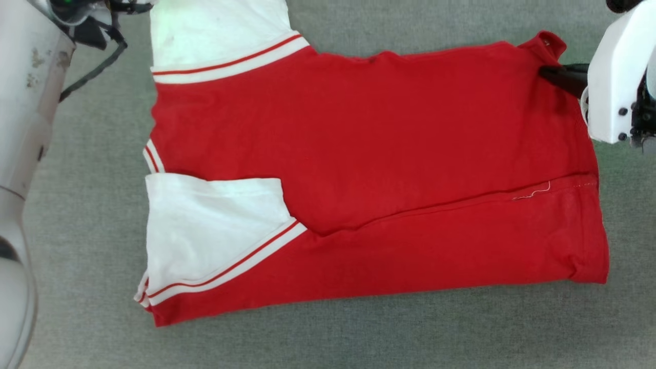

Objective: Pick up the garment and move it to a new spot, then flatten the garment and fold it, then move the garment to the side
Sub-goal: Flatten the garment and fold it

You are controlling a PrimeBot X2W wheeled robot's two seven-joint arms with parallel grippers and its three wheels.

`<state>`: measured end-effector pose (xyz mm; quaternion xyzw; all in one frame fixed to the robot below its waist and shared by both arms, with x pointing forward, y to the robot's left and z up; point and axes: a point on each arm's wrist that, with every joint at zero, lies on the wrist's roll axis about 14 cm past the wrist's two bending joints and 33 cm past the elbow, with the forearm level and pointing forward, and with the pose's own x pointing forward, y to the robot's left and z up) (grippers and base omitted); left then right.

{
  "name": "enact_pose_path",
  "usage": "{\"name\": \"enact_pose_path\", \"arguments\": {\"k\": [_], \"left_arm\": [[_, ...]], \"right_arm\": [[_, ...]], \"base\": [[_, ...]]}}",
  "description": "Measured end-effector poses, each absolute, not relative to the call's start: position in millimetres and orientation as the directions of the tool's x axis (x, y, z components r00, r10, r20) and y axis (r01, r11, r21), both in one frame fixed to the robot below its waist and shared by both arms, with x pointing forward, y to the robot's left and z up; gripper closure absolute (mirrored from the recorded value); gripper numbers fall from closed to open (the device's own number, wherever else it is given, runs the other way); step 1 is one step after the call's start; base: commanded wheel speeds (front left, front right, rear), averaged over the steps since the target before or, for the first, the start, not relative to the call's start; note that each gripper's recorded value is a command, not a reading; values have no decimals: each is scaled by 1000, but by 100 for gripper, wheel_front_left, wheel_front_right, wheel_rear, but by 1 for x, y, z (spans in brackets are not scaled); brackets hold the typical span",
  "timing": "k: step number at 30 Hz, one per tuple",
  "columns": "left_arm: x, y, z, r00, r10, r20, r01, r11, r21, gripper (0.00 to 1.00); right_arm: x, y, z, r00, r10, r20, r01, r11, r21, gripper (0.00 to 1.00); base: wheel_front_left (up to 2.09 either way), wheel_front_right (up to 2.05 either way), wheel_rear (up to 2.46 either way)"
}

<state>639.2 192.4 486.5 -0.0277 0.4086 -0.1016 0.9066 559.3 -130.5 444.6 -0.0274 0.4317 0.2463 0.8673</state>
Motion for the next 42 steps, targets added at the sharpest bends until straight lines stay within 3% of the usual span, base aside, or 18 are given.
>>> {"name": "enact_pose_path", "arguments": {"k": [11, 25, 35, 42], "left_arm": [[608, 210, 534, 704, -217, -676, 210, 973, -93, 100], [514, 213, 532, 648, -210, -732, 225, 971, -78, 100], [425, 194, 498, 485, -201, -851, 203, 973, -113, 100], [395, 183, 473, 377, -210, -902, 189, 971, -147, 100]], "right_arm": [[537, -130, 494, 593, 464, -659, -562, 824, 75, 100], [485, -149, 491, 570, 489, -660, -593, 801, 81, 100], [448, -164, 458, 482, 479, -734, -550, 817, 172, 100], [428, -159, 437, 413, 488, -769, -531, 815, 232, 100]], "base": [[0, 0, 0], [0, 0, 0], [0, 0, 0], [0, 0, 0]]}}
